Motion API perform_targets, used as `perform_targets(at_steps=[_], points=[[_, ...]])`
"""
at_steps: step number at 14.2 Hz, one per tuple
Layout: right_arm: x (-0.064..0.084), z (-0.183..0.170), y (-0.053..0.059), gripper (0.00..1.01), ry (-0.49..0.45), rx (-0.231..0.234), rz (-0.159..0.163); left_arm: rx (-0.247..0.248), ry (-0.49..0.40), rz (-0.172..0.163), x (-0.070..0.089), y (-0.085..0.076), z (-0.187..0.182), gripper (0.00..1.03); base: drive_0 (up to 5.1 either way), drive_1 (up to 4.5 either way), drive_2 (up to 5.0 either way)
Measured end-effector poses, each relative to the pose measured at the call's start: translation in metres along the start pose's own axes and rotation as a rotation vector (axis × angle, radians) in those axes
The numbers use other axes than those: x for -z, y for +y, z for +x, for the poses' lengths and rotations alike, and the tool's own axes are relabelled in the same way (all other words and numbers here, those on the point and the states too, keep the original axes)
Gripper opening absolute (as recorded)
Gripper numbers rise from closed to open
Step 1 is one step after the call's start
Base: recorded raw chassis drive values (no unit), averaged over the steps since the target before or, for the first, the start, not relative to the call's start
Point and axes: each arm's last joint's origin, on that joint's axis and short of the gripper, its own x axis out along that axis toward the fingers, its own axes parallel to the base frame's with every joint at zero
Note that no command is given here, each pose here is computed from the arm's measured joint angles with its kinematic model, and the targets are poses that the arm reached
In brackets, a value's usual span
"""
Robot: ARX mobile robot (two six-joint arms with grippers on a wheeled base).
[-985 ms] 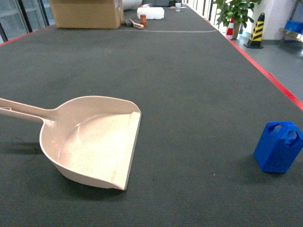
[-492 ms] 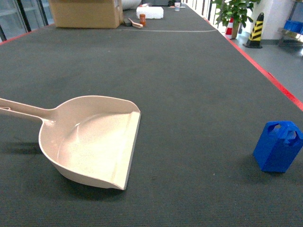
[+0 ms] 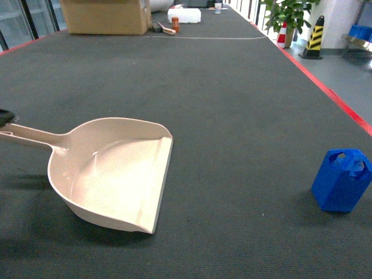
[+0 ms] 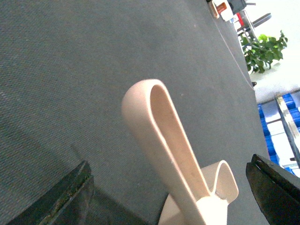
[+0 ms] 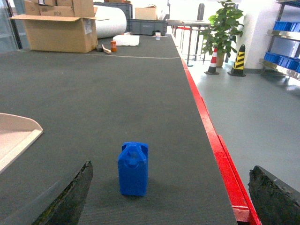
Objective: Place part in tray to right shelf
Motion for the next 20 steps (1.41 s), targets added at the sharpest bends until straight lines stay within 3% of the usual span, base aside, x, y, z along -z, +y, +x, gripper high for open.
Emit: perform_targets(at_steps=[3,6,7,10,12,13,15,20], points=[[0.000,0.000,0.000,0.98,0.000,0.000,0.000,0.016,0.018,-0.025,-0.005,-0.004,0.034,0.98,0.0,0.00,0.0],[0.000,0.000,0.000,0.98,0.000,0.000,0.000,0.010,0.042,-0.093,0.000,0.001,0.064,0.98,0.0,0.00,0.0],[0.000,0.000,0.000,0.98,0.000,0.000,0.000,-0.005,0.062,-0.123,0.003,0.005,0.074,0.90,0.0,0.00,0.0],[0.000,0.000,0.000,0.98,0.000,0.000,0.000,0.035,0.080,-0.194,0.008,0.011,0.080,0.53,0.0,0.00,0.0],[0.000,0.000,0.000,0.98,0.000,0.000,0.000,0.078,0.069,-0.235,0.007,0.007,0.079,0.26,0.0,0.00,0.0],[0.000,0.000,0.000,0.98,0.000,0.000,0.000,0.112,0.070,-0.276,0.007,0.003,0.076,0.18,0.0,0.00,0.0],[0.000,0.000,0.000,0.98,0.000,0.000,0.000,0.162,0.060,-0.303,0.008,-0.009,0.058,0.16,0.0,0.00,0.0],[0.000,0.000,0.000,0.98,0.000,0.000,0.000,0.388,0.058,-0.356,0.008,-0.078,0.016,0.15,0.0,0.00,0.0]])
